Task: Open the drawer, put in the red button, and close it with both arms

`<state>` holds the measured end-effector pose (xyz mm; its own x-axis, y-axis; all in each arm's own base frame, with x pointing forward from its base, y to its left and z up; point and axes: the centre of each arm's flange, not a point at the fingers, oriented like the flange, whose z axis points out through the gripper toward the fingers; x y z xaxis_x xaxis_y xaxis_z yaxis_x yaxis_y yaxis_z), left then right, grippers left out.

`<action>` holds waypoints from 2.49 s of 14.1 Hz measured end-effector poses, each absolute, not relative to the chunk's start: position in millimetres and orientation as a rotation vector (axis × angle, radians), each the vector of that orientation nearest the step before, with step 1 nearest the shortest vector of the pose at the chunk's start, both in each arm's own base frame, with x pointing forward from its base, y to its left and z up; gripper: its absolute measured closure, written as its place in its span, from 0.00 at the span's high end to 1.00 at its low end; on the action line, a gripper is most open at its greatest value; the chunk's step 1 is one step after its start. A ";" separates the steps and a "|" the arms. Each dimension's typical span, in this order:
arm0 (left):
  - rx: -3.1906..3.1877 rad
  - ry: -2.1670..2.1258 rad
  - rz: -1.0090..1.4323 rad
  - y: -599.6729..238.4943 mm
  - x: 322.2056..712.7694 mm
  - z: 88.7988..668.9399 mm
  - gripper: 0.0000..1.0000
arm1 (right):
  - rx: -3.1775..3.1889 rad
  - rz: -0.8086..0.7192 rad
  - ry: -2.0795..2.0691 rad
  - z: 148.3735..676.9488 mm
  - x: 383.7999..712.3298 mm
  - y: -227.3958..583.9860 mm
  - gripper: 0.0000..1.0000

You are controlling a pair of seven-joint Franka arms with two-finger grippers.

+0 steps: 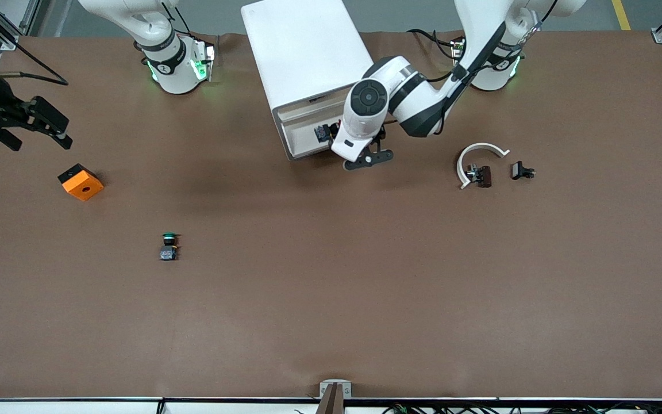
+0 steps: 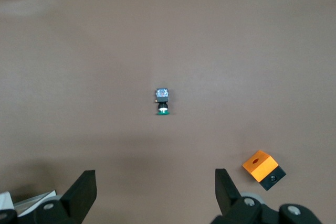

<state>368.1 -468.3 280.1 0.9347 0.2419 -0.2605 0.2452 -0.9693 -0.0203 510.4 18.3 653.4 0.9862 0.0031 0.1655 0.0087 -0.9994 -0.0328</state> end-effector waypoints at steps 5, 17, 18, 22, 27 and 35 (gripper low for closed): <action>3.036 0.423 -0.503 -488.1 339.5 284.3 1.00 | -3.130 -0.261 -0.015 674.7 516.8 16.5 1.00; 2.972 0.526 -0.636 -488.7 335.1 274.5 1.00 | -3.150 -0.189 0.033 663.3 526.9 0.4 1.00; 2.962 0.547 -0.631 -484.5 342.8 275.5 1.00 | -3.150 -0.185 0.033 661.7 528.0 0.6 1.00; 2.918 0.613 -0.550 -433.0 414.5 284.1 1.00 | -3.152 -0.169 0.033 656.1 531.7 0.6 1.00; 2.960 0.569 -0.393 -363.5 491.6 318.1 1.00 | -3.152 -0.168 0.034 656.1 531.7 0.4 1.00; 3.044 0.543 -0.188 -201.8 588.5 471.8 1.00 | -3.158 -0.051 0.035 647.1 527.4 0.2 1.00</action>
